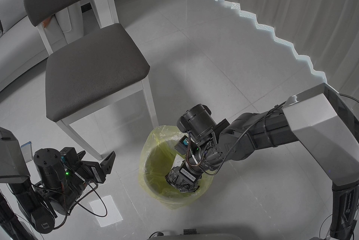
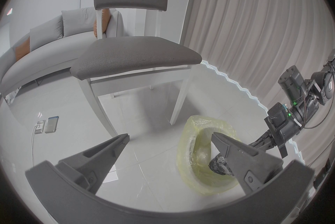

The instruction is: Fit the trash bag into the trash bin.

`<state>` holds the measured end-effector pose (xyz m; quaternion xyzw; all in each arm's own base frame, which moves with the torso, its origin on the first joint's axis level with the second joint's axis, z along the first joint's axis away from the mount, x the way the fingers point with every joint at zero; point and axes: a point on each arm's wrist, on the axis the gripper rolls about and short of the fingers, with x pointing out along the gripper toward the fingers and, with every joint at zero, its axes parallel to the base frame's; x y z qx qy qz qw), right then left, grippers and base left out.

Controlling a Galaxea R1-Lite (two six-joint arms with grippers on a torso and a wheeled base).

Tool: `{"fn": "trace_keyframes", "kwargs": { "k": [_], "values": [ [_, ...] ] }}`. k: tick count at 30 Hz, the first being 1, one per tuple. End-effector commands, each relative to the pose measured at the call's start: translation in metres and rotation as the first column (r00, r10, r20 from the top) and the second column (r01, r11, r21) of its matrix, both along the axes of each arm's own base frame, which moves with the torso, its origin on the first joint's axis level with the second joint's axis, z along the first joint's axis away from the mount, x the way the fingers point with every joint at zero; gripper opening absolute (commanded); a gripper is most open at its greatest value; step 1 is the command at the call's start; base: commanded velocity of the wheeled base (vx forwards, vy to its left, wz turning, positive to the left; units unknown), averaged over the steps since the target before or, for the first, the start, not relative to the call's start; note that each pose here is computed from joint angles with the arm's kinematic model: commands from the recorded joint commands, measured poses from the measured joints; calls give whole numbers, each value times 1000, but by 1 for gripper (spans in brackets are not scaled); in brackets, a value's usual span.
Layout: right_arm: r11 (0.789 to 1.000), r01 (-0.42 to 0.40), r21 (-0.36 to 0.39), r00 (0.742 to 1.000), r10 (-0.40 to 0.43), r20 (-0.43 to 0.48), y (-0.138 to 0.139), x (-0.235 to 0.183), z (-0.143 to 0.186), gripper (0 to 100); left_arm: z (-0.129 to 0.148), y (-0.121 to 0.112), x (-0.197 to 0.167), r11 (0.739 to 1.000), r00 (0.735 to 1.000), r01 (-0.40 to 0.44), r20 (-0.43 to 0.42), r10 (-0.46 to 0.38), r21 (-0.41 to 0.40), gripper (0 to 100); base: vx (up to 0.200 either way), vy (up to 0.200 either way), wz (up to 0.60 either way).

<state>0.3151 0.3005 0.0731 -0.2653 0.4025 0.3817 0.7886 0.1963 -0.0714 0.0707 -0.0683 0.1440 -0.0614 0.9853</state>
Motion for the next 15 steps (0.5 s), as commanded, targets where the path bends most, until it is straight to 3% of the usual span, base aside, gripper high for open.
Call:
{"fn": "trace_keyframes", "kwargs": {
  "k": [1, 8, 15],
  "values": [
    [1000, -9, -16, 1000, 9, -3, -11, -12, 11, 0, -1, 1, -3, 1000, 1000, 4, -1, -4, -1, 100, 0, 0, 0],
    [1000, -23, 5, 999, 23, 32, -10, -13, 23, 0, -1, -1, -4, 1000, 1000, 7, -3, -7, -14, 100, 0, 0, 0],
    [1000, -4, -1, 1000, 4, 19, 11, 18, -14, 0, 1, 0, -4, 999, 1000, -2, 3, 2, -33, 100, 0, 0, 0]
  ]
}}
